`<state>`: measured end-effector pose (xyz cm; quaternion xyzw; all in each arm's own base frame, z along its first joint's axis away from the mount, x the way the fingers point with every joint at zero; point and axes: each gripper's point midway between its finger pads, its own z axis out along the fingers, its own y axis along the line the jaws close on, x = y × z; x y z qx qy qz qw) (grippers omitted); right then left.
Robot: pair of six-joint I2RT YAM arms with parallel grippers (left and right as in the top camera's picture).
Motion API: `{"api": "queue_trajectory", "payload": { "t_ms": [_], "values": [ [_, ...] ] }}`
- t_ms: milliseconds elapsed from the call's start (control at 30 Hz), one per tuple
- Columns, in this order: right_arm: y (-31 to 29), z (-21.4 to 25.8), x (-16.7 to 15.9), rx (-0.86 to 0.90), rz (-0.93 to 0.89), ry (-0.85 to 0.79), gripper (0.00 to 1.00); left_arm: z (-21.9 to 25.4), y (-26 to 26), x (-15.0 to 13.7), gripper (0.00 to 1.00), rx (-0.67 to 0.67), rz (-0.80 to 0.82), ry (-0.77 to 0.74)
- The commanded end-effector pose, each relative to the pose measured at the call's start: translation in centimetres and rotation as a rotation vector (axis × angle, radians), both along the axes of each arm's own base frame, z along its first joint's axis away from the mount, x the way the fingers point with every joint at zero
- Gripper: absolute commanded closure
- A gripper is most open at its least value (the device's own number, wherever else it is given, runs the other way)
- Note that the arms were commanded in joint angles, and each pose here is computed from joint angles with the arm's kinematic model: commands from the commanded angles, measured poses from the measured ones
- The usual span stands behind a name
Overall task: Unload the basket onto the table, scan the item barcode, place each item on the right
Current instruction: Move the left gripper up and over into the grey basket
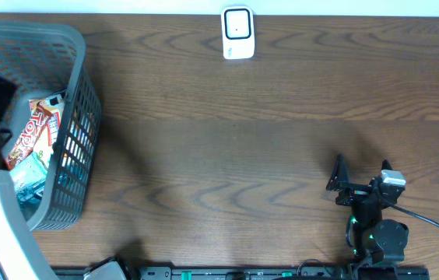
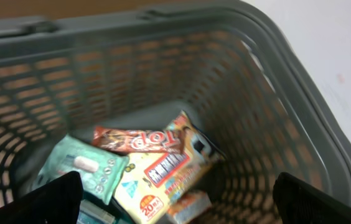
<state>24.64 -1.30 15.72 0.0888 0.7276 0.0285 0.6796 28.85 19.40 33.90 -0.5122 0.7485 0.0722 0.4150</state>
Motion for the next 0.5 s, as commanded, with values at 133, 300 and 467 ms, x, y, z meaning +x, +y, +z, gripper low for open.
{"api": "queue_trajectory", "payload": {
  "t_ms": [133,300,467],
  "values": [
    [-0.1,-0.1,0.0,-0.015,-0.009,0.004,0.01,0.6,1.6,-1.2,0.02,-0.071,0.150,-0.088],
    [-0.1,-0.1,0.0,-0.015,-0.009,0.004,0.01,0.3,1.8,-1.2,0.02,-0.072,0.158,-0.082],
    [-0.1,-0.1,0.0,-0.015,-0.009,0.004,0.01,-0.9,3.1,-1.3,0.02,-0.101,0.209,-0.060]
  ]
}}
